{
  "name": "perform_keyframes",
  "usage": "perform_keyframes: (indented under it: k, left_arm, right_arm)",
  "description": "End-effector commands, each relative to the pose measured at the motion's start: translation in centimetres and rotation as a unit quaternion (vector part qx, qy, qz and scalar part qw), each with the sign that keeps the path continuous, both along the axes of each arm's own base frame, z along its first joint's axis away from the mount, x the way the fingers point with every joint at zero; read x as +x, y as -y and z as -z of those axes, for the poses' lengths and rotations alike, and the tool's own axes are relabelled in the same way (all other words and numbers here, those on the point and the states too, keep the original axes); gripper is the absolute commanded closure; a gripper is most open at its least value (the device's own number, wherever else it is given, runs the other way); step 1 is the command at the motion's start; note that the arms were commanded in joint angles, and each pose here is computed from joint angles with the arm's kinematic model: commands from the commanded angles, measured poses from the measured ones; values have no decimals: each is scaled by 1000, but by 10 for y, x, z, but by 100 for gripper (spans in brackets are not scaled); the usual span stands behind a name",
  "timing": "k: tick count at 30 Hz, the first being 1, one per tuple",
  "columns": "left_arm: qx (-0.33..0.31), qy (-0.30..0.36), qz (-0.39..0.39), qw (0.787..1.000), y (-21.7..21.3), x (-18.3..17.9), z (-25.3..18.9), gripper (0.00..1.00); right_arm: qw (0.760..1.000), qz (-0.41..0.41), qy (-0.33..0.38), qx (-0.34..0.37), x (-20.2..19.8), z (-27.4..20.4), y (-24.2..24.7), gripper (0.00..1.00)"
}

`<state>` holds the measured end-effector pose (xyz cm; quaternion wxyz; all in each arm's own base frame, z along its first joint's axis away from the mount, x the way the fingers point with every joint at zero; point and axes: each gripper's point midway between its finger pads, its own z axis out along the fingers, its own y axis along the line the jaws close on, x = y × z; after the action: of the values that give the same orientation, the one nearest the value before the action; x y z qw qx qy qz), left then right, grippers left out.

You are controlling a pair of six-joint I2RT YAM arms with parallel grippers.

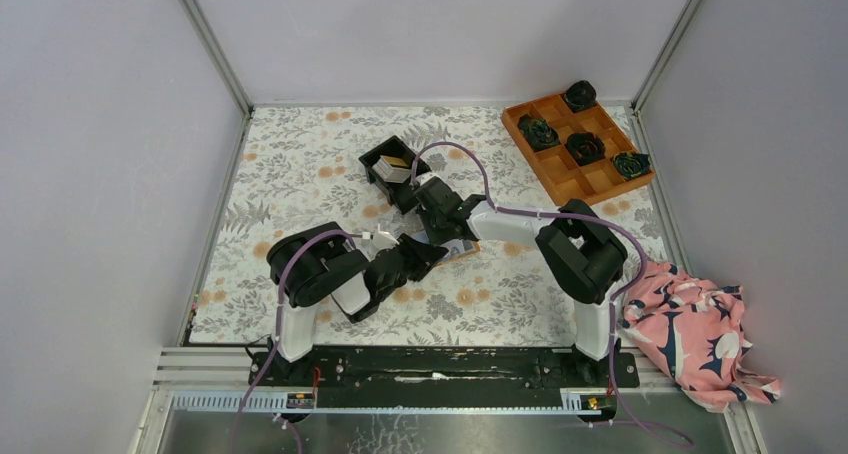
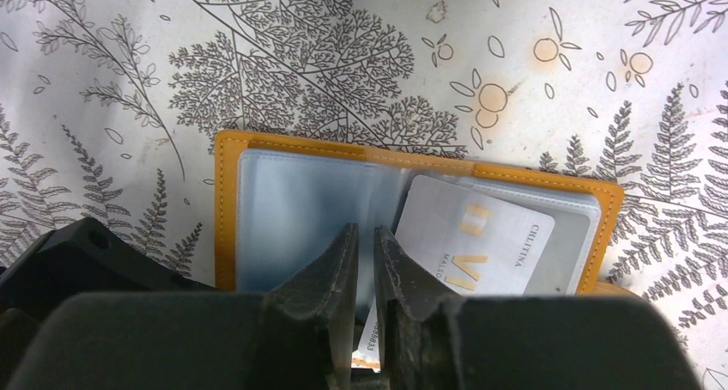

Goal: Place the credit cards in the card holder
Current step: Insert the credit card into the card holder.

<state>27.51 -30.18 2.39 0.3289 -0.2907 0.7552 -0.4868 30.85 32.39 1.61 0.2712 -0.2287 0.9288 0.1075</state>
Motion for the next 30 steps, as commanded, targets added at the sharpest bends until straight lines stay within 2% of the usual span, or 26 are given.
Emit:
perform_keyframes:
  k: [1, 30]
  left_arm:
    - [46, -27, -5, 999, -14, -8, 29, 60]
    - [16, -7, -10, 1000, -17, -9, 16, 61]
  right_arm:
    - [997, -23, -37, -59, -35, 9, 23, 80]
    - [1000, -13, -4, -28, -26, -30, 29, 80]
